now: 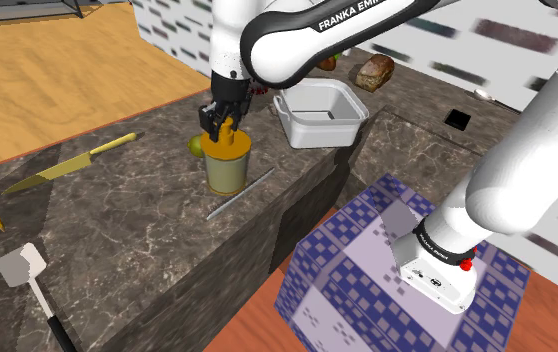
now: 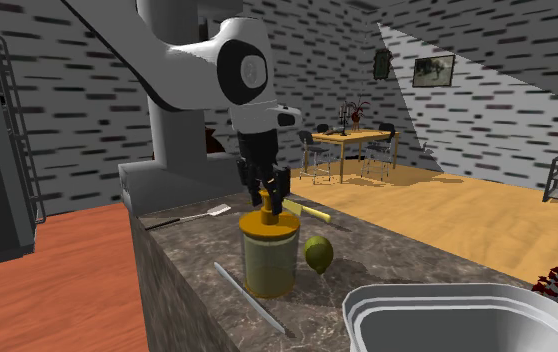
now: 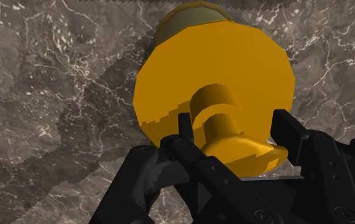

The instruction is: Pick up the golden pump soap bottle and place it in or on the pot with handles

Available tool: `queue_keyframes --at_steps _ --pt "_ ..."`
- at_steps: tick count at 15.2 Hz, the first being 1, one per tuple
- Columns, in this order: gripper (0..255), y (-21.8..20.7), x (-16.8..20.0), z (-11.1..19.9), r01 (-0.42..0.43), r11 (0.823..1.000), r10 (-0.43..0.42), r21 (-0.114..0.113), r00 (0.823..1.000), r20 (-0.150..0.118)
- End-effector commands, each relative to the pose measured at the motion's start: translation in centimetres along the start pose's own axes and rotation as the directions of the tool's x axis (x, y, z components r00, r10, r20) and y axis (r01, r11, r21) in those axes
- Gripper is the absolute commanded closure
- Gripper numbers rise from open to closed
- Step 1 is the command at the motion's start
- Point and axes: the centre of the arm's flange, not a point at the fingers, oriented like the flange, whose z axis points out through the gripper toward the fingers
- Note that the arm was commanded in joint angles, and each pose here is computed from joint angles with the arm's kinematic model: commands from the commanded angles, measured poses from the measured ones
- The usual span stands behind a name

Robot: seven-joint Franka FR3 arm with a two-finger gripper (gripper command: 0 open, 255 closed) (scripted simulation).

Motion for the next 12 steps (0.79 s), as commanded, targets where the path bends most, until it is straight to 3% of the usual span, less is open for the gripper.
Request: queue_keyframes --at_steps 1,12 --pt "255 0.0 0.1 -0.8 0.0 1.0 0.0 0.0 1.0 0.0" --pt "255 -0.2 1.0 -6.6 0.0 1.0 0.0 0.0 1.0 0.0"
